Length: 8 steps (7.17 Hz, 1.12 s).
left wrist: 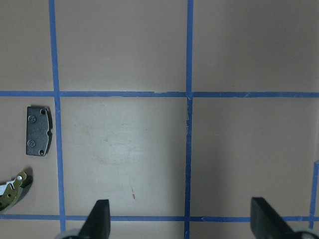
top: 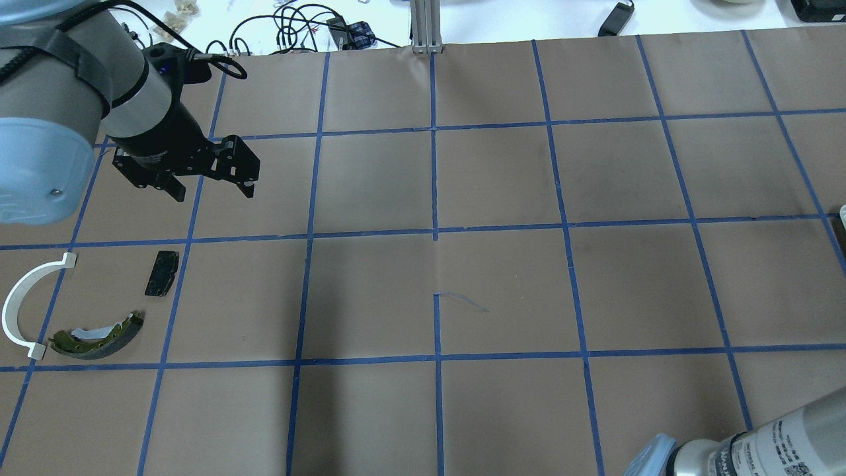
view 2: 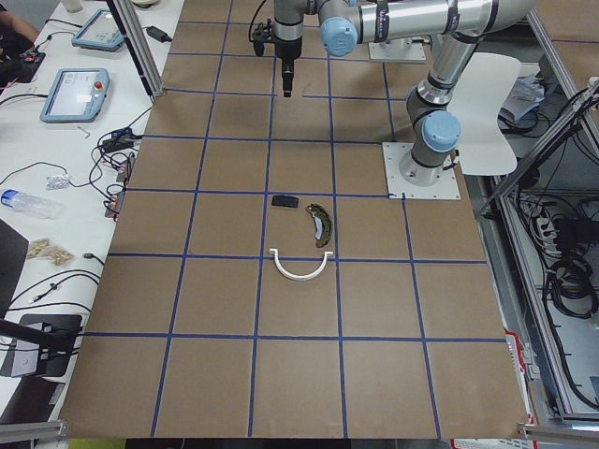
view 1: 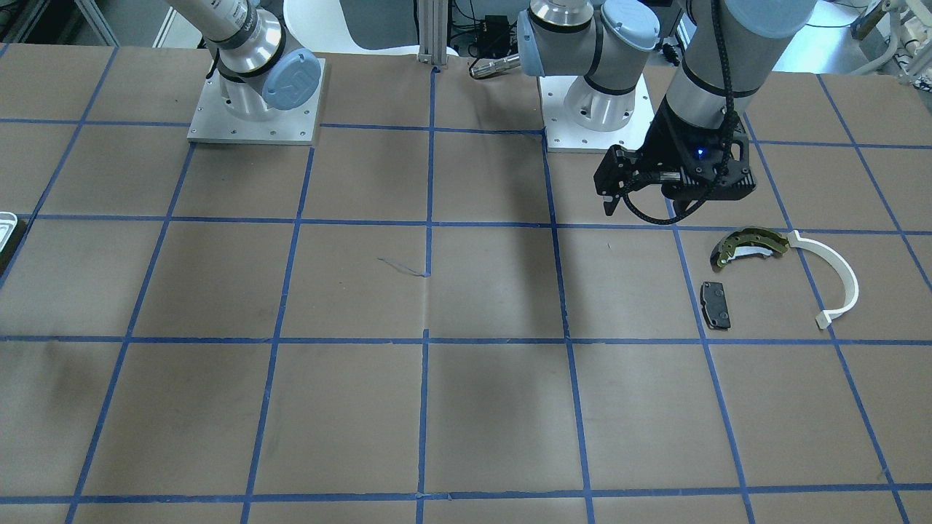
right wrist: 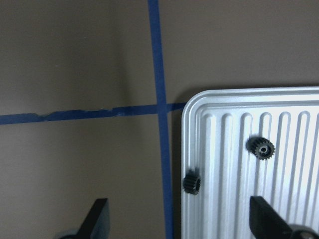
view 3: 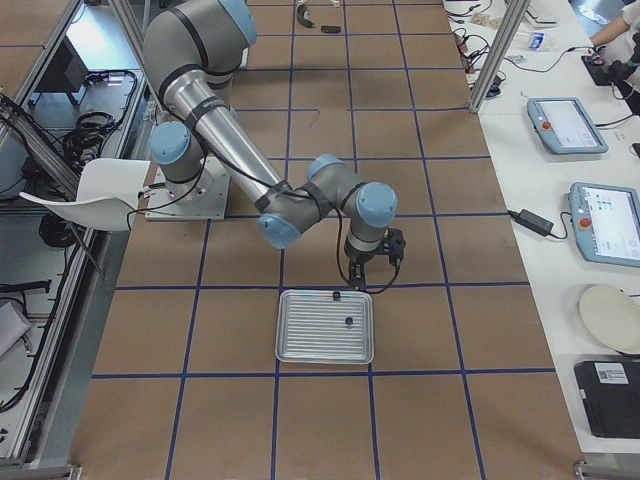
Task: Place bearing gear from tray to pile
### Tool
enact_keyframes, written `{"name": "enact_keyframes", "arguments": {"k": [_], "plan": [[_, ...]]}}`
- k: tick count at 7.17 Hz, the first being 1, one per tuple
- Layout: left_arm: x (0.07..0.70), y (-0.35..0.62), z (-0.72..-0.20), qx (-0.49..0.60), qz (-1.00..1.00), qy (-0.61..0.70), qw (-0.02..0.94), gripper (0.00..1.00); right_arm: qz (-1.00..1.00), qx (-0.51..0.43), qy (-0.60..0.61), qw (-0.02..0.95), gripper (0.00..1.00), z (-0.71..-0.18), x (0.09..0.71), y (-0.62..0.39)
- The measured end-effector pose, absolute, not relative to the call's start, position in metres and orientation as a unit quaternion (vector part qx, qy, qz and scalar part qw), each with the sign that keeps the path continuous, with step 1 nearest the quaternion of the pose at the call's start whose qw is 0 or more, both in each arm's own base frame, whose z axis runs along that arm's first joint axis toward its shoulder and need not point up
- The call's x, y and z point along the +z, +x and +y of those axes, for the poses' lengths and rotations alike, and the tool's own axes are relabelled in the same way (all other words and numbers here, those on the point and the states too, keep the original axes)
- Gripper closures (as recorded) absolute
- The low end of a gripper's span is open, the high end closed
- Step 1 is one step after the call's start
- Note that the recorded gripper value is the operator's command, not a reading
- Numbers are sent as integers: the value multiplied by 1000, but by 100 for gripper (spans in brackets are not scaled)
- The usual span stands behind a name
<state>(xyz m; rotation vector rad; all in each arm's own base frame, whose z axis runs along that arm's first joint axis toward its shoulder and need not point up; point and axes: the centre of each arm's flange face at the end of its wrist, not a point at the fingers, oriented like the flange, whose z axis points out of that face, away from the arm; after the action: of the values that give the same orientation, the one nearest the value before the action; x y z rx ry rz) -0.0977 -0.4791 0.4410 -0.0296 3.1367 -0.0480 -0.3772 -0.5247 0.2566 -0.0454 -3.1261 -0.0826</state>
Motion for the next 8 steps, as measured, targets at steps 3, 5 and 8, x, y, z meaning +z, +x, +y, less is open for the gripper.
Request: {"name": "enact_keyframes", "arguments": {"k": [3,5,8], "plan": [[437,-98,-476,-13,1000,3,3,0,-999,-14,34,18,17,-514,212,-425],[436,-98,-477,-12,1000,6,3,0,-998,-9,55,26,28,-512,197,-438],[435,-98,-476,-11,1000,6,3,0,-997,-7,65,28,56,-514,185,-445]]}}
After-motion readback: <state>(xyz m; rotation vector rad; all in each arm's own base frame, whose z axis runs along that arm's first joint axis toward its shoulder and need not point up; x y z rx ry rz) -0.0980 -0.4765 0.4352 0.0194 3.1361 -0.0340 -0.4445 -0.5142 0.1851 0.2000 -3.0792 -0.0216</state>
